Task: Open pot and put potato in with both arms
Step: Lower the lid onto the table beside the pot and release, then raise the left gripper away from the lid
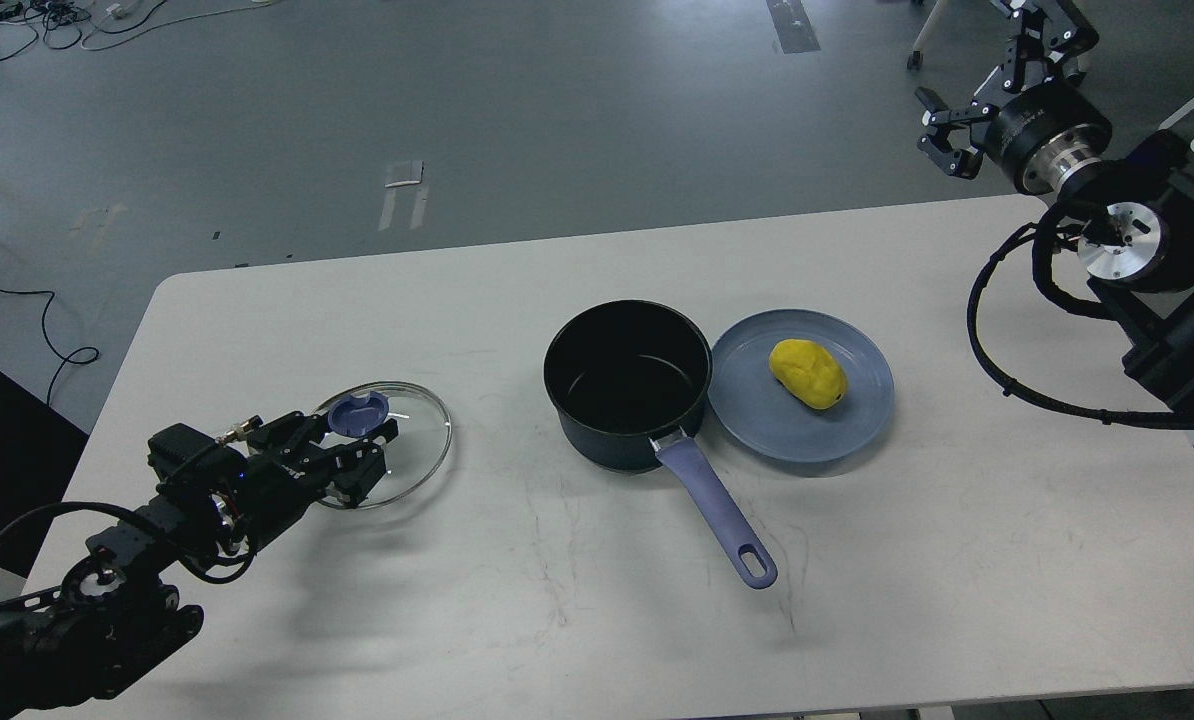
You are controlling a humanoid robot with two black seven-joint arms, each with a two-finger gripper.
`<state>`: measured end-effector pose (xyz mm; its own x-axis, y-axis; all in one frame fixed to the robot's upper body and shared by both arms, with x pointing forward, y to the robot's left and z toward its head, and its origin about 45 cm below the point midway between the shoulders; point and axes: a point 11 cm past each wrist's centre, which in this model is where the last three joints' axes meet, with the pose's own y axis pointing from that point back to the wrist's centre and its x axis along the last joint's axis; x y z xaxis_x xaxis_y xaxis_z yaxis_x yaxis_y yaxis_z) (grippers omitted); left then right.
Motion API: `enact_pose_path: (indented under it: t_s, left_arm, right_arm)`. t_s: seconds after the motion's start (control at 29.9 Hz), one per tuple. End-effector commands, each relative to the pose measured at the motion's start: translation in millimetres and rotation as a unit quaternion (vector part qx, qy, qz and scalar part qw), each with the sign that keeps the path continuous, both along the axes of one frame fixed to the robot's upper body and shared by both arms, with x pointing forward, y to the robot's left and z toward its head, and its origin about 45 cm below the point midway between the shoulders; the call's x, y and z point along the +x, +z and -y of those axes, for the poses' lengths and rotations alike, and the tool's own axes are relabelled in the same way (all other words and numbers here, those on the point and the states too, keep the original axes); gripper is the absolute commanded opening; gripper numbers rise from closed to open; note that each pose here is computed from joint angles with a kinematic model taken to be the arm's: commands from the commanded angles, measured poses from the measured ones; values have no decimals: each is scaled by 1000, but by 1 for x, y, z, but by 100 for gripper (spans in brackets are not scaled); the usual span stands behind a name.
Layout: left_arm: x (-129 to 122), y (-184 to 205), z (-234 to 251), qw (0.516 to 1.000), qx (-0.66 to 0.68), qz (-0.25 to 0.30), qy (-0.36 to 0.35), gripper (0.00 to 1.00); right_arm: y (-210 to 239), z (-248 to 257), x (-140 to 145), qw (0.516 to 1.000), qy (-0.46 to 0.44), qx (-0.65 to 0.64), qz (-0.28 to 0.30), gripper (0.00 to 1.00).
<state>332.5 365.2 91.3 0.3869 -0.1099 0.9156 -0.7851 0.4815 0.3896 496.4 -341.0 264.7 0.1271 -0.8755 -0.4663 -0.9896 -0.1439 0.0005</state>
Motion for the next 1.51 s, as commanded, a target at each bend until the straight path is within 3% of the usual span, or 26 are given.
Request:
enact_pose_path:
  t_s: [0.0,0.03,0.47,0.57,0.7,0.77,0.97,1.04,1.17,1.3,1.37,1.47]
  left_arm:
    - [0,-3,1,1000,0,-1,2,79]
    - [0,-3,1,1000,0,-1,3,93]
    - [9,7,2,999,-31,8,28,98]
    - [27,29,-6,996,-57,32,61,98]
    - [70,95,1,985,-118,94,79,98]
    - [80,114,6,982,-133,112,77,98]
    - [122,193,29,937,-282,164,124,98]
    - [131,203,38,925,-327,137,134,98]
    - [151,225,67,870,-473,19,142,98]
    - [155,231,91,824,-551,-52,124,98]
    - [162,230,99,779,-599,-100,156,98]
    - [160,219,103,753,-622,-137,165,98]
  right_arm:
    - [-1,-1,0,1000,0,0,-1,100]
    - [0,0,0,1000,0,0,0,100]
    - [-1,1,0,1000,-2,-1,-1,100]
    - [1,0,0,1000,0,0,1,100]
    - [8,-2,3,1000,3,-1,7,100]
    - [10,-3,4,1000,3,-1,10,100]
    - [10,-13,5,1000,18,-13,8,100]
    - [10,-16,5,999,25,-21,6,100]
    - [9,-24,6,999,37,-34,4,100]
    - [8,-28,6,999,42,-34,4,100]
    - [10,-33,6,998,49,-32,7,100]
    - [12,-43,5,997,65,-34,11,100]
